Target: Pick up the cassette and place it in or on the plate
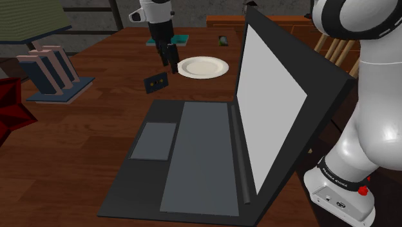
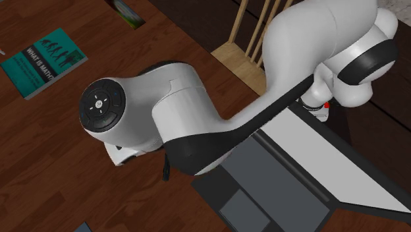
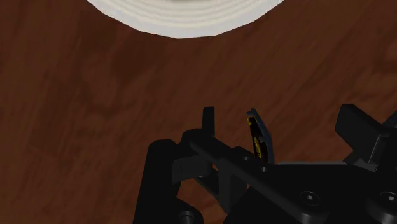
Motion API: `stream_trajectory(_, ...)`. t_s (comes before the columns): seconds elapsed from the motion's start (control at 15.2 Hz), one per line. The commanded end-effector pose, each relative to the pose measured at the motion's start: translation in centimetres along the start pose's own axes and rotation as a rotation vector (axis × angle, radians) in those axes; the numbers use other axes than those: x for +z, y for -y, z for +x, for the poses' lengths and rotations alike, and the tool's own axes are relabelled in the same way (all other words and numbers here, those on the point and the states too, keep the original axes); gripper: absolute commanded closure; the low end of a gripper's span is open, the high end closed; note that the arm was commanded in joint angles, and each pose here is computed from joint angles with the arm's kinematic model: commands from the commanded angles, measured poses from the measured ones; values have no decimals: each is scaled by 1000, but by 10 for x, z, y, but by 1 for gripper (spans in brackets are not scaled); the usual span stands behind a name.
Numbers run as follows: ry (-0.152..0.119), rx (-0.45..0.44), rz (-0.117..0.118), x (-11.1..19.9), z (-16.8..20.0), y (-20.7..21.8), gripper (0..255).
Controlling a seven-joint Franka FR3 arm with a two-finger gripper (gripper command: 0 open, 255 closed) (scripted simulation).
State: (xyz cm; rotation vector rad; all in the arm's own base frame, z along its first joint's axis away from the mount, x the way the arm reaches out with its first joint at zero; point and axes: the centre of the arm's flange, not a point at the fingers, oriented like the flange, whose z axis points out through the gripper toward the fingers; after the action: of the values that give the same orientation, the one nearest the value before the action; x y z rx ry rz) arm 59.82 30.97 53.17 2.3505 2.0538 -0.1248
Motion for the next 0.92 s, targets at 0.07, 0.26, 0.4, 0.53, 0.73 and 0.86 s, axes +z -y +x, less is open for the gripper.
stream_trajectory(0.07,-11,-104,-8,-5,37,3,0)
stream_trajectory(0.26,-17,-163,-13,-2,59,7,0)
stream_trajectory(0.4,-17,-163,-13,8,59,7,0)
stream_trajectory(0.53,-17,-163,-13,19,59,6,0)
stream_trajectory(0.73,-17,-163,-13,33,59,6,0)
stream_trajectory(0.86,-17,-163,-13,33,59,6,0)
